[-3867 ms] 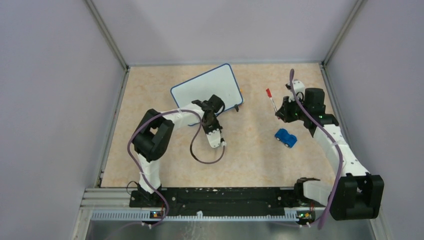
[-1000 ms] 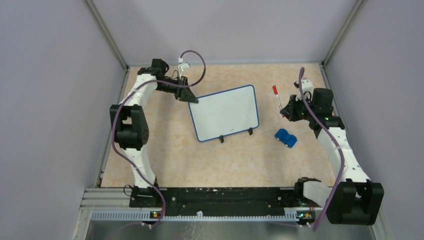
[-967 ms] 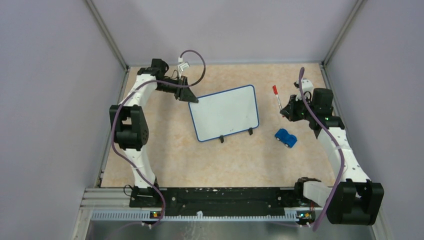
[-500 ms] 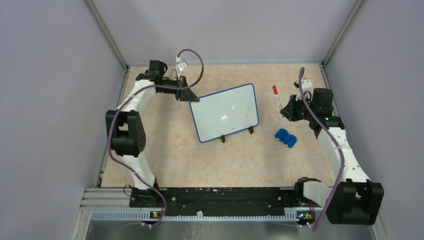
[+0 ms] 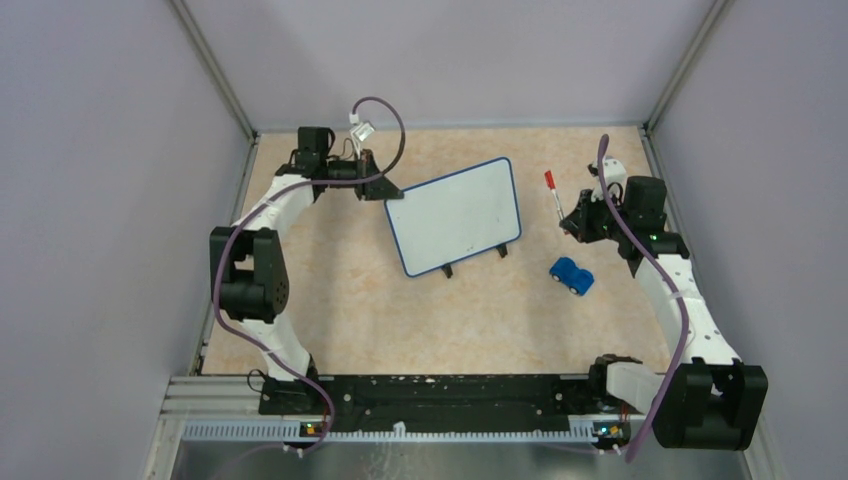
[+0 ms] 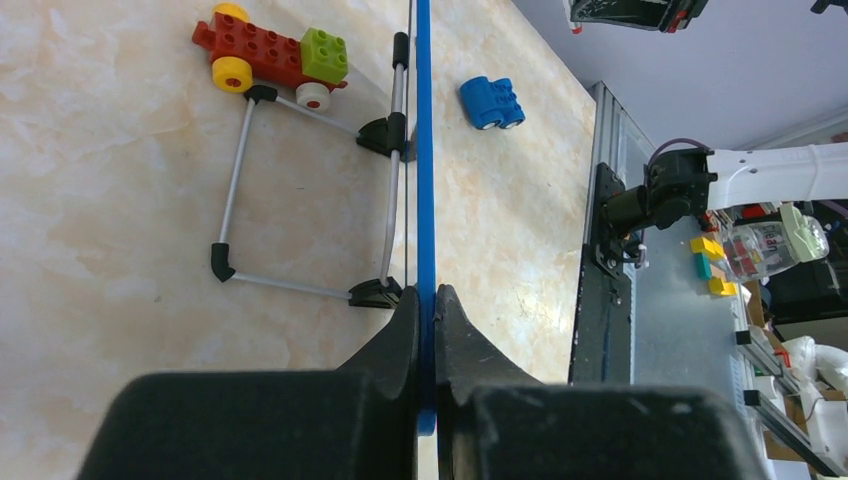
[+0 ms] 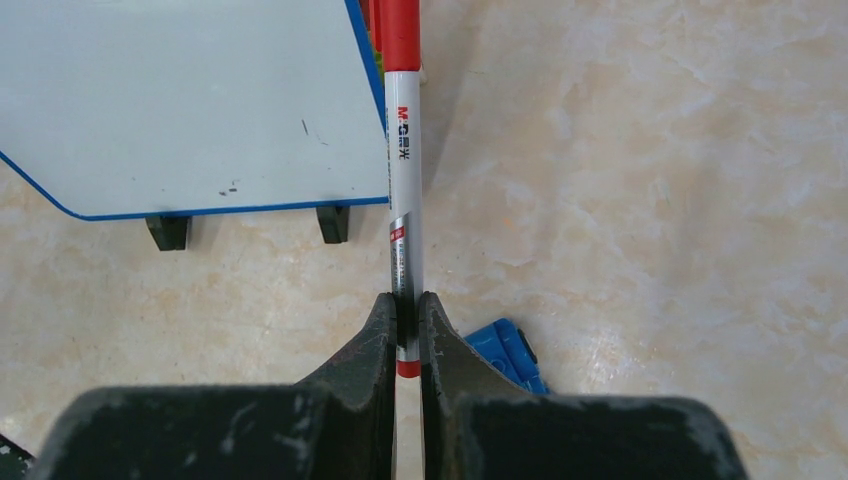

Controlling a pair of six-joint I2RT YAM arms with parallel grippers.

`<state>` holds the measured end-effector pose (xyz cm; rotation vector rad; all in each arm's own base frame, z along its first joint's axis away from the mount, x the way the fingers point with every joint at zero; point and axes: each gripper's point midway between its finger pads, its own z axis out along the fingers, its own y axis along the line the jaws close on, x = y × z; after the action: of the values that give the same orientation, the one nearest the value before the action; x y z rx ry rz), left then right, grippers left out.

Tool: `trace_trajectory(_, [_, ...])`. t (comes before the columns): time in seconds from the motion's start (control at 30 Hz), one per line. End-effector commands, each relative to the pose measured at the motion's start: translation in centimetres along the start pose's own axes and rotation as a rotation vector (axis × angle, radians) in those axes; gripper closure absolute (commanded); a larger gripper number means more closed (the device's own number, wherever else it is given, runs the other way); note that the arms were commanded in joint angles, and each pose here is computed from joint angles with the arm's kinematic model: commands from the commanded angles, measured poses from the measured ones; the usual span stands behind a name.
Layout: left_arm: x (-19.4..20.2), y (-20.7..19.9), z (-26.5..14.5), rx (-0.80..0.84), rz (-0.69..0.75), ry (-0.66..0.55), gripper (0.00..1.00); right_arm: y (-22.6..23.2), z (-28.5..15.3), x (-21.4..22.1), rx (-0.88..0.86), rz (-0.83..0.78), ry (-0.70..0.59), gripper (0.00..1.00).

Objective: Write a sentence on the whiteboard
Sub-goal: Move the whiteboard to the center of the board.

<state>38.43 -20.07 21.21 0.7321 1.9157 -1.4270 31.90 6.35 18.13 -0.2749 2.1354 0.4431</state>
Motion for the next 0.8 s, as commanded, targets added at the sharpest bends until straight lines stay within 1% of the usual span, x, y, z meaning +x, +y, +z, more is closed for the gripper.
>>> trace_trajectory(0.0, [-2.8,-3.3,-0.2,0.072,0.129,-0.064,1.0,0.1,-0.2,-1.6,-0.012,-0.021,-0.049,1.0])
trace_trajectory(0.27, [-0.9,-2.7,0.5,0.06,0.089,-0.044,1.0,0.2,-0.3,-1.6,-0.014,-0.021,-0.049,1.0])
trace_trajectory(0.37, [0.0,-2.7,0.3,0.032,0.074,-0.041,1.0,0.2,-0.2,-1.6,-0.014,-0.022,-0.05,1.0])
trace_trajectory(0.63, [1.5,-4.4,-0.2,0.011,0.011,-0.052,1.0,0.2,-0.2,-1.7,-0.016,-0.021,-0.052,1.0])
trace_trajectory(0.77, [2.0,-5.3,0.1,0.02,-0.02,-0.035,1.0,0.2,-0.2,-1.7,-0.016,-0.02,-0.053,1.0])
